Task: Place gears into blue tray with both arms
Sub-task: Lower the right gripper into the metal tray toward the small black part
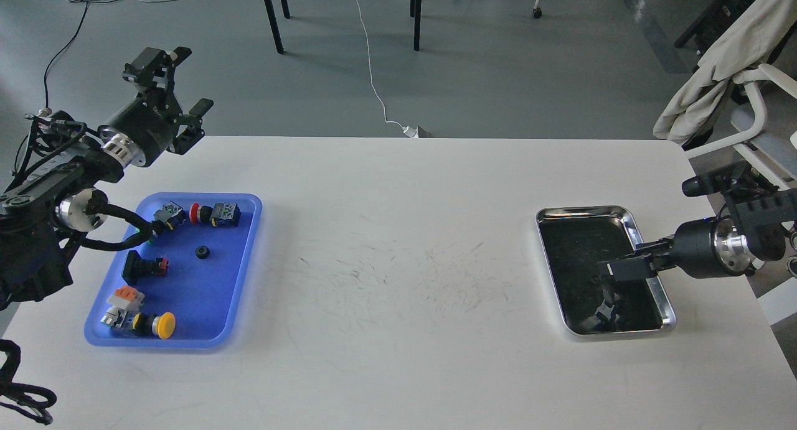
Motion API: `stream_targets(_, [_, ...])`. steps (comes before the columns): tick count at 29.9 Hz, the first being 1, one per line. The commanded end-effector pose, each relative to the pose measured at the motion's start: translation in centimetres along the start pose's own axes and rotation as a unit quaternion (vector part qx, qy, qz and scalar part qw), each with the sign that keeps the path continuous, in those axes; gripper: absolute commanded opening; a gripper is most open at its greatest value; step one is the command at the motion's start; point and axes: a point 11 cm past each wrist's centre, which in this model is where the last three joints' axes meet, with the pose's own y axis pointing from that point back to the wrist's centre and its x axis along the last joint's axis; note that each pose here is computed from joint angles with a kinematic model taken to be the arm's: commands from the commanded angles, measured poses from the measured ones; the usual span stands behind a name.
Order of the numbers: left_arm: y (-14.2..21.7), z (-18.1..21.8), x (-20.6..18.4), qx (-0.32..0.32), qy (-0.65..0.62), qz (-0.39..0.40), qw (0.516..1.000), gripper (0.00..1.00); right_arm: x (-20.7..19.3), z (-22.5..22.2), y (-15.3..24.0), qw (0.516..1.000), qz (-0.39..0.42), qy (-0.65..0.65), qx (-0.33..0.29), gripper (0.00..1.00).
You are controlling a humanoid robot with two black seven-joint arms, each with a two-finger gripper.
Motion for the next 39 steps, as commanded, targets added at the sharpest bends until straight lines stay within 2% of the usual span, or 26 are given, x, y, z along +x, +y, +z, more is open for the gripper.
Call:
stream_targets(1, [0.0,0.1,0.1,-0.002,0.001,0.001,1.000,0.99,-0.7,0.5,-0.6,0.998,-0.037,0.053,-0.025,0.90])
stream_targets(11, [0.0,0.1,0.1,-0.006,0.002,0.002,1.000,0.99,2.4,-0.4,-1.1,0.992,-0.045,0.112,-0.027,0.90])
stream_targets(21, [0.2,0.0,0.2,-0.005,0.002,0.003,1.000,0.99,1.1,-2.0,-2.7,0.989,-0.079,0.128,0.007,0.87])
stream_targets(39, [0.3,0.3,0.6,-0.009,0.003,0.008,1.000,0.99,1.7,-1.7,-4.0,0.985,-0.094,0.142,-0.008,0.82])
